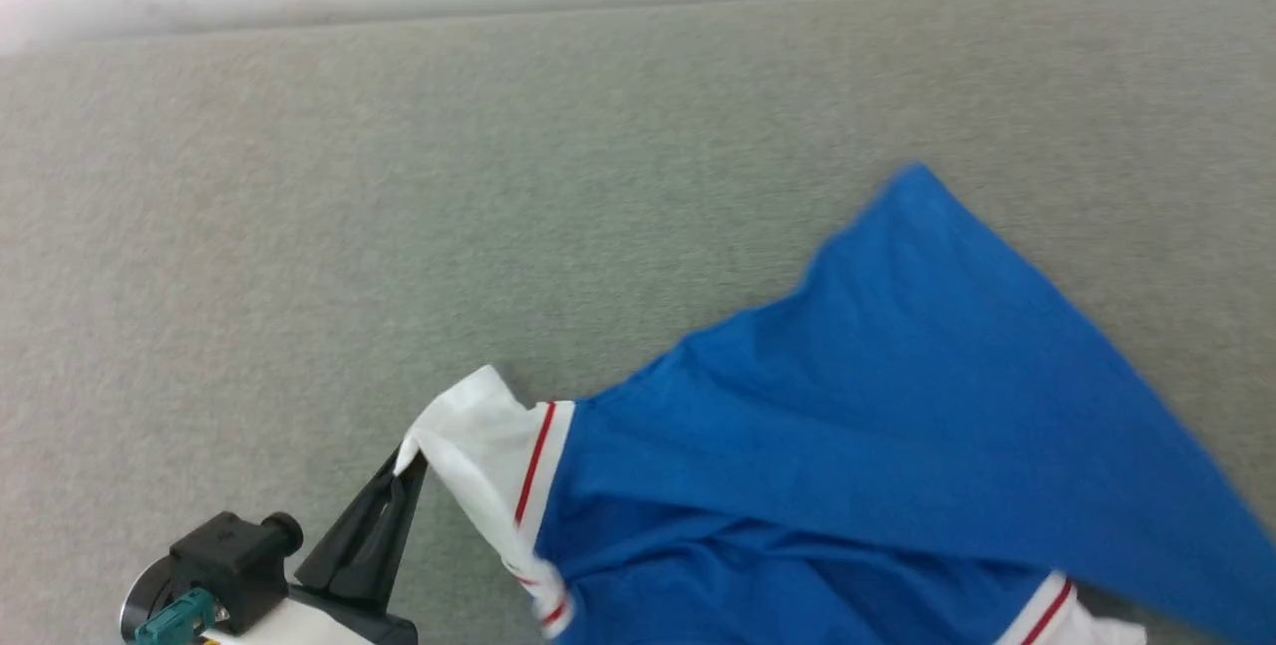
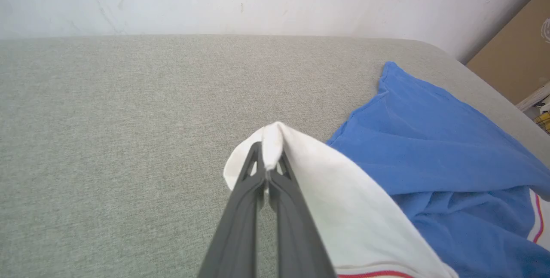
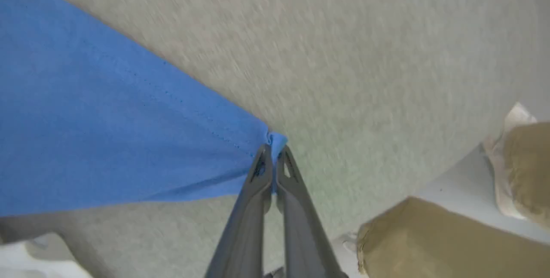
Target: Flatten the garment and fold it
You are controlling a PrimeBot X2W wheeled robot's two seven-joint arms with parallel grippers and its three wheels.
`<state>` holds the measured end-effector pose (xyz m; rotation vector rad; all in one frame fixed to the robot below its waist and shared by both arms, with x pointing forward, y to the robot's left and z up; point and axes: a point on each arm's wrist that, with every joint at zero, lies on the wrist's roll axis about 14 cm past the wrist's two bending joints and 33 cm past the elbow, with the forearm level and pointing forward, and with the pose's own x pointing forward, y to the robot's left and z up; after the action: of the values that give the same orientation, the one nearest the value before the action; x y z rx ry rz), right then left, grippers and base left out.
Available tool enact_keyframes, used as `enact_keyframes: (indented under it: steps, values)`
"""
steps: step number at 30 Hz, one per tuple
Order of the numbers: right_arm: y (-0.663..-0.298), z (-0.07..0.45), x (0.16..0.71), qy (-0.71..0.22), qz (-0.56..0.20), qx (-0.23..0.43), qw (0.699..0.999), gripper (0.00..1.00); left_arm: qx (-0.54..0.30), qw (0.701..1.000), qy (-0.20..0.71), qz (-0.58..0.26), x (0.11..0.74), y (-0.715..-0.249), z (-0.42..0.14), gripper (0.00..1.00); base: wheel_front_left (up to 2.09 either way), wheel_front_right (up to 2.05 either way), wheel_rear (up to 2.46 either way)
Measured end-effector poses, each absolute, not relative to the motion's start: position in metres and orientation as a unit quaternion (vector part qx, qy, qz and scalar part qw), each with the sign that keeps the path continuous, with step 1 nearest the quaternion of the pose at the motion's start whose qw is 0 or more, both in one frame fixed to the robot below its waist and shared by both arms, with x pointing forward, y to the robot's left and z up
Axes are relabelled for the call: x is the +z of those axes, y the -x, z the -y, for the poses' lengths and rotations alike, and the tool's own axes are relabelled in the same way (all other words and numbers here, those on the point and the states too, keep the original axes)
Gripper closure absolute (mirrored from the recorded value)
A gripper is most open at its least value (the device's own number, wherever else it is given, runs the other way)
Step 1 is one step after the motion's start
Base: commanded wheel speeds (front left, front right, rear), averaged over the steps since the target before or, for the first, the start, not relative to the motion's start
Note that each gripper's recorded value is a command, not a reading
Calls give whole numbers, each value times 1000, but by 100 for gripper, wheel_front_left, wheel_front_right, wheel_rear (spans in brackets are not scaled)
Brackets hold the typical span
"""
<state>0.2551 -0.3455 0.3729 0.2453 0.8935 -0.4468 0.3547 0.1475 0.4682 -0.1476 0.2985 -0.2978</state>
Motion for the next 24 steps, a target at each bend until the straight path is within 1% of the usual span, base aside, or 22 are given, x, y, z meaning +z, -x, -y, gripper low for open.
enact_keyframes:
  steps: [1, 3, 6, 7, 8, 10, 12, 15, 17, 19, 20, 22, 24]
  values:
    - [-236, 343, 365, -132, -435, -227, 861, 100, -152, 975, 72, -147, 469, -355, -145, 100, 0, 0, 0]
    - [-211, 339, 355, -155, -444, -244, 848, 100, -159, 974, 71, -143, 471, -356, -142, 100, 0, 0, 0]
    - [-190, 336, 346, -163, -450, -255, 840, 100, -164, 973, 64, -149, 470, -352, -141, 100, 0, 0, 0]
    - [-190, 336, 346, -162, -441, -257, 844, 77, -164, 973, 62, -150, 470, -351, -142, 100, 0, 0, 0]
    - [-194, 335, 348, -161, -430, -254, 851, 0, -165, 973, 61, -151, 470, -350, -141, 100, 0, 0, 0]
    - [-212, 330, 357, -156, -400, -238, 871, 0, -167, 972, 64, -152, 472, -349, -140, 100, 0, 0, 0]
    - [-250, 324, 383, -145, -345, -207, 904, 0, -169, 972, 66, -147, 475, -349, -140, 100, 0, 0, 0]
    - [-323, 317, 453, -96, -237, -136, 957, 0, -169, 972, 69, -145, 478, -350, -139, 100, 0, 0, 0]
    - [-364, 309, 501, -45, -181, -87, 979, 0, -171, 972, 73, -144, 478, -351, -138, 100, 0, 0, 0]
    - [-395, 295, 531, -4, -157, -40, 987, 0, -173, 972, 75, -139, 480, -354, -136, 100, 0, 0, 0]
    - [-409, 287, 539, 17, -157, -19, 987, 0, -175, 972, 75, -135, 481, -357, -135, 100, 0, 0, 0]
    - [-433, 270, 542, 56, -172, 21, 983, 0, -177, 973, 76, -128, 483, -363, -133, 100, 0, 0, 0]
    - [-456, 256, 530, 67, -203, 48, 976, 0, -178, 973, 77, -125, 482, -367, -132, 100, 0, 0, 0]
